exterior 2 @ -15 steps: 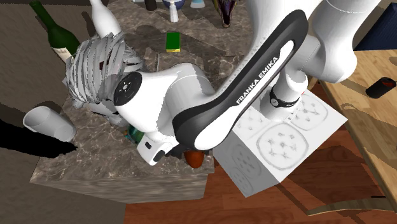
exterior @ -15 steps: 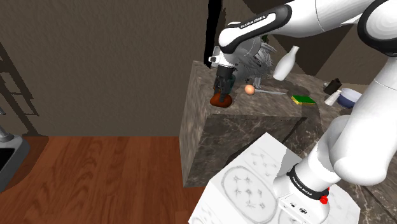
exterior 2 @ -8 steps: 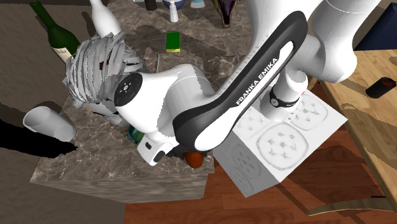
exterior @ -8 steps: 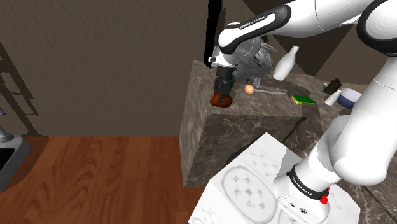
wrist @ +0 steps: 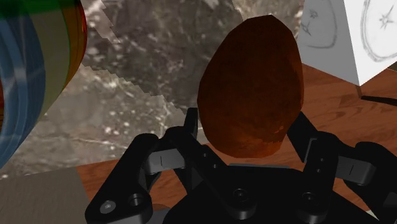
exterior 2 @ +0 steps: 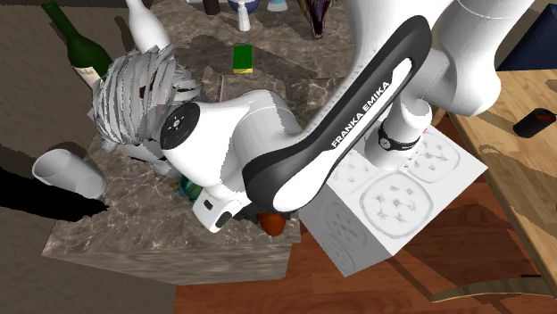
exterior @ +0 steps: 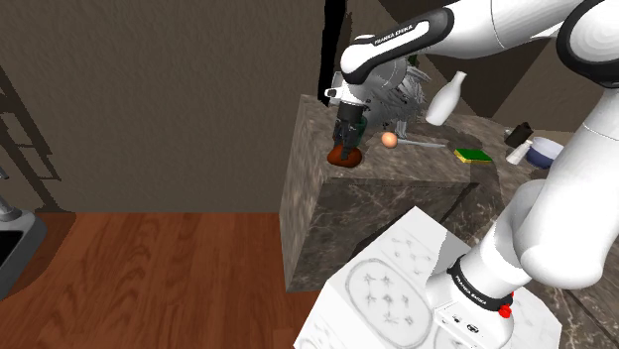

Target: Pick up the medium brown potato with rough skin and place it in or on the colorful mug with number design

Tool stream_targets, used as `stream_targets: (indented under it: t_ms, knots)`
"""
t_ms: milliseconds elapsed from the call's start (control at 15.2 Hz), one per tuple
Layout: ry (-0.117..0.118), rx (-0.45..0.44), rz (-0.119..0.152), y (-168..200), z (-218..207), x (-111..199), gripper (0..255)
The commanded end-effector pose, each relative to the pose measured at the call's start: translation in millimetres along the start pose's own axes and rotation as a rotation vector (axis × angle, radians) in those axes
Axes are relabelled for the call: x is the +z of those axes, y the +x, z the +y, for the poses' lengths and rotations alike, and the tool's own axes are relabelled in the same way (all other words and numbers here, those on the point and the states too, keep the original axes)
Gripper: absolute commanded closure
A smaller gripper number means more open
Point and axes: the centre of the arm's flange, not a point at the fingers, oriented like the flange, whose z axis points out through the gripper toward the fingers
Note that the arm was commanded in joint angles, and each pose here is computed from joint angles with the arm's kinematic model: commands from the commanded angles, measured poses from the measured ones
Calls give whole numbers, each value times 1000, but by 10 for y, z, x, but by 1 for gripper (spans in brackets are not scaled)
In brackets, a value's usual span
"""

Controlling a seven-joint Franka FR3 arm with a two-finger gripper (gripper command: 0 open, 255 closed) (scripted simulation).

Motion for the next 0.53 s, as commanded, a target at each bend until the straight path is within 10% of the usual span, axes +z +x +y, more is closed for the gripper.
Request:
stream_targets:
  t_ms: [0,462]
  knots:
    - [1,1,-1,-5,1,4,255]
    - [1,1,-1,12,-117,-346,255]
